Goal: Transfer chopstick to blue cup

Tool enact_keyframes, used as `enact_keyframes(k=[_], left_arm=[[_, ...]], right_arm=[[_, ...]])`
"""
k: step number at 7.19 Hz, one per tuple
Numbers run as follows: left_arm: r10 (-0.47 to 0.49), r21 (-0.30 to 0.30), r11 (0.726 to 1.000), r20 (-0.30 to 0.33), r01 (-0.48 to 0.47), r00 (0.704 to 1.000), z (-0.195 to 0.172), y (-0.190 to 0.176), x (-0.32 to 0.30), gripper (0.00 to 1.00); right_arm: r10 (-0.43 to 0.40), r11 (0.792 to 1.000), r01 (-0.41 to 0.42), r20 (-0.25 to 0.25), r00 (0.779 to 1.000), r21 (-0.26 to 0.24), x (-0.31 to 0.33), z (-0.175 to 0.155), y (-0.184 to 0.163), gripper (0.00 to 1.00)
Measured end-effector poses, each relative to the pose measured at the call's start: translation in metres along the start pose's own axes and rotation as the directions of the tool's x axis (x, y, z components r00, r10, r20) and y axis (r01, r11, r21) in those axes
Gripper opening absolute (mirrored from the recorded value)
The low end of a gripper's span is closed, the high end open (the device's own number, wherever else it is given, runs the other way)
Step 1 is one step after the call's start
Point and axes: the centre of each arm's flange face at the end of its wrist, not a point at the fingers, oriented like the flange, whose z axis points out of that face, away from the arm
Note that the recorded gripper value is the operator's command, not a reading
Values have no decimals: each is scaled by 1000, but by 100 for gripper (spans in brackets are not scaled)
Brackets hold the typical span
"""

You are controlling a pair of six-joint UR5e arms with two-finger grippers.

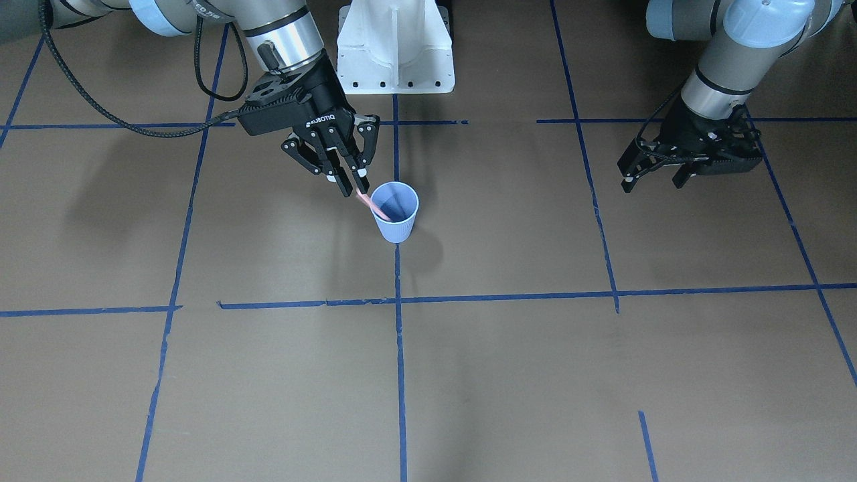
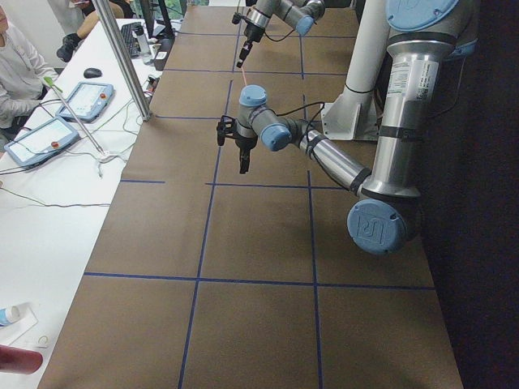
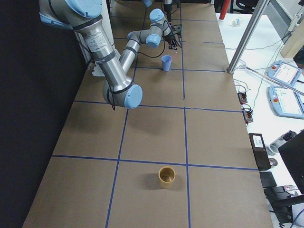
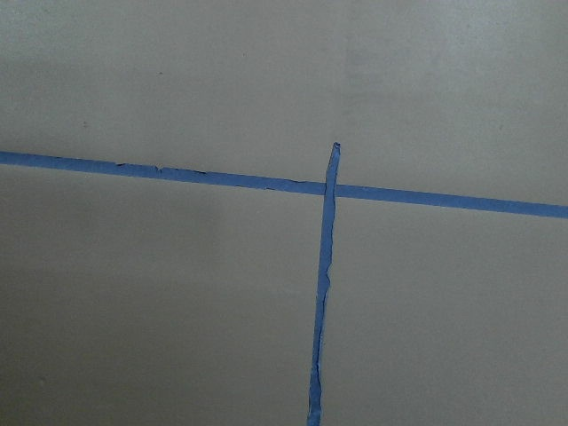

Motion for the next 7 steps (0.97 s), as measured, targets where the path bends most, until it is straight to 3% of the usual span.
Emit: enact_keyframes(k=[3, 5, 7], left_arm=[[10, -6, 1000, 8, -10, 1000, 2, 2, -6, 100], [68, -24, 997, 44, -67, 997, 9, 7, -32, 100], [141, -45, 989, 76, -138, 987, 0, 1, -89, 100]], right_arm=[[14, 1000, -14, 17, 1000, 14, 28, -35, -20, 100], [19, 999, -20, -14, 1000, -45, 113, -84, -69, 100], [-147, 982, 134, -92, 985, -130, 250, -133, -134, 100]])
